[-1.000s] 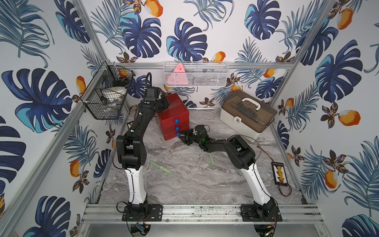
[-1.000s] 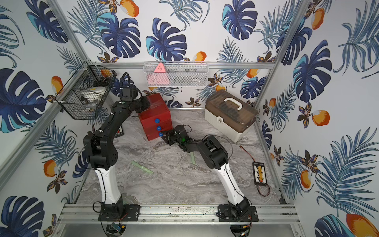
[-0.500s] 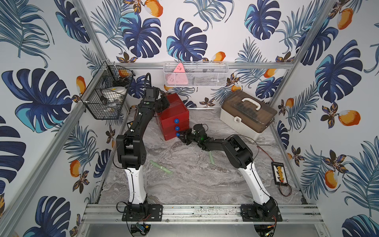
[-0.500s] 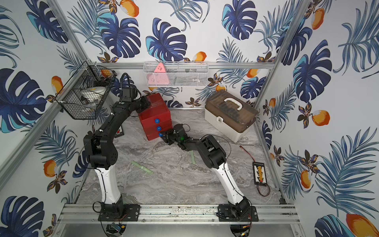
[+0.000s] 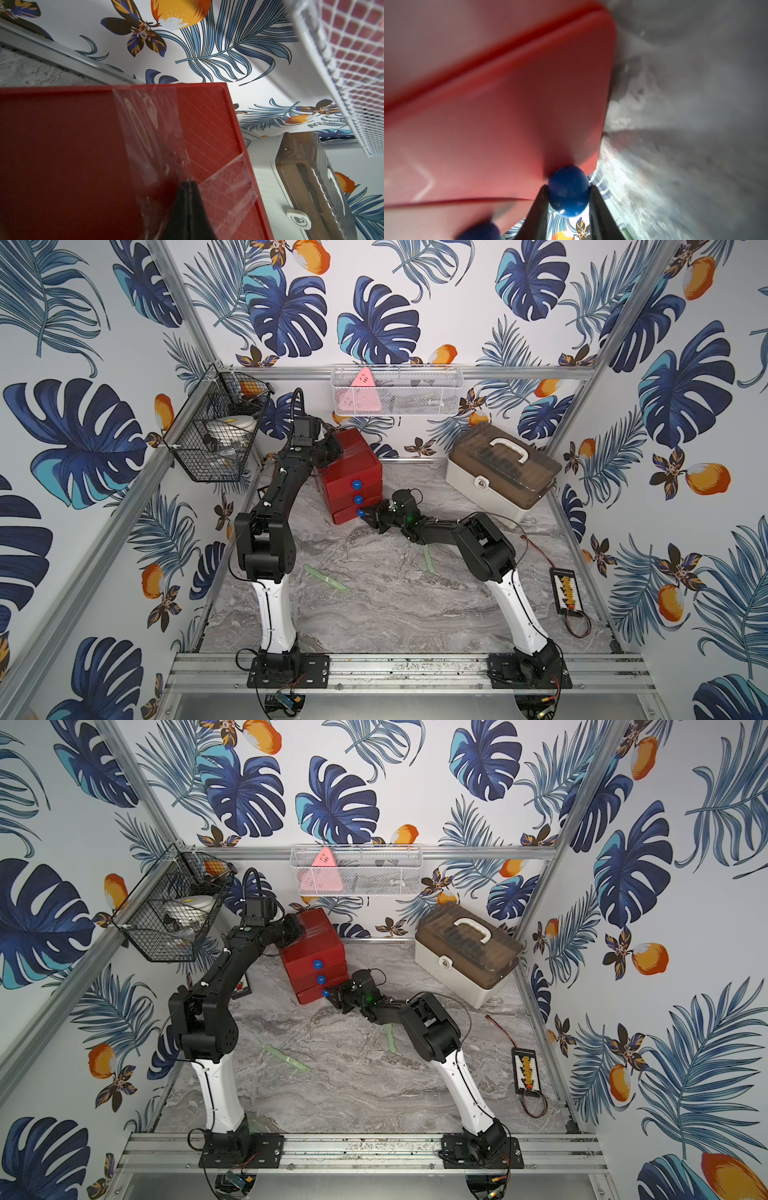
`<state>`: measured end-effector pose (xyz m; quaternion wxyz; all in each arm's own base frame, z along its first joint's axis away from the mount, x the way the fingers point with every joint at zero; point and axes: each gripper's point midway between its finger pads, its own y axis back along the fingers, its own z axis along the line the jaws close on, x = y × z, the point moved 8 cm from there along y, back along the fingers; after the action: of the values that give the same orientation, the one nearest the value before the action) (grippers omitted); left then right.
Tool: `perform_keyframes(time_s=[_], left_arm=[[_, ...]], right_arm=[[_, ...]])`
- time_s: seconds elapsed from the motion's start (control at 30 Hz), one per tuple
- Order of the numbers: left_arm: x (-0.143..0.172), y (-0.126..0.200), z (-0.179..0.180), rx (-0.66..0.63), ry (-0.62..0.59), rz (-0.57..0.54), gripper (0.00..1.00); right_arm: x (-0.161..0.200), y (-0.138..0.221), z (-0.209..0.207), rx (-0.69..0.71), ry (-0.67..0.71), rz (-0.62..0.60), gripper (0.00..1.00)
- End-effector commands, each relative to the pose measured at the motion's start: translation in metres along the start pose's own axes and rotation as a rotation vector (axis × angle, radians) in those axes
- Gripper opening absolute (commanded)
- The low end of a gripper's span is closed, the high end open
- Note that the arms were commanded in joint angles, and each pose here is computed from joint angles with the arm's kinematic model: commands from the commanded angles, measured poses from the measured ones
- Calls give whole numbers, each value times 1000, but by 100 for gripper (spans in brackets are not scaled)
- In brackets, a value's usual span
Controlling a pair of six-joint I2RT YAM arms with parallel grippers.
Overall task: Place the fruit knives into the drawer by color
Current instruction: Open the drawer in the storage box.
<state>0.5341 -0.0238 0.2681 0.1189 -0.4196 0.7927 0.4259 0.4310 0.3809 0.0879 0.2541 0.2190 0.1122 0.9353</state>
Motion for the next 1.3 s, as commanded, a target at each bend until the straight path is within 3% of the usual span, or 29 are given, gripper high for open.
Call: perform_keyframes(time_s=[0.0, 0.6, 0.77, 0.9, 1.07, 1.27], left_arm=[[60, -8, 57, -297, 117, 309, 0], [57, -11, 56, -288, 118, 304, 0], [58, -11, 56, -287, 121, 307, 0], [57, -9, 55, -283, 120, 304, 3], [58, -6, 53, -276, 128, 307, 21], [52, 7, 42, -256, 122, 292, 68]], right_arm=[[4, 8, 9, -35, 34, -5, 18], [37, 63, -36, 57, 3, 60, 20], [37, 60, -37, 40, -4, 78, 37], [43, 74, -25, 71, 4, 30, 66], [50, 90, -9, 101, 26, 18, 80], [48, 134, -1, 235, 34, 23, 90]])
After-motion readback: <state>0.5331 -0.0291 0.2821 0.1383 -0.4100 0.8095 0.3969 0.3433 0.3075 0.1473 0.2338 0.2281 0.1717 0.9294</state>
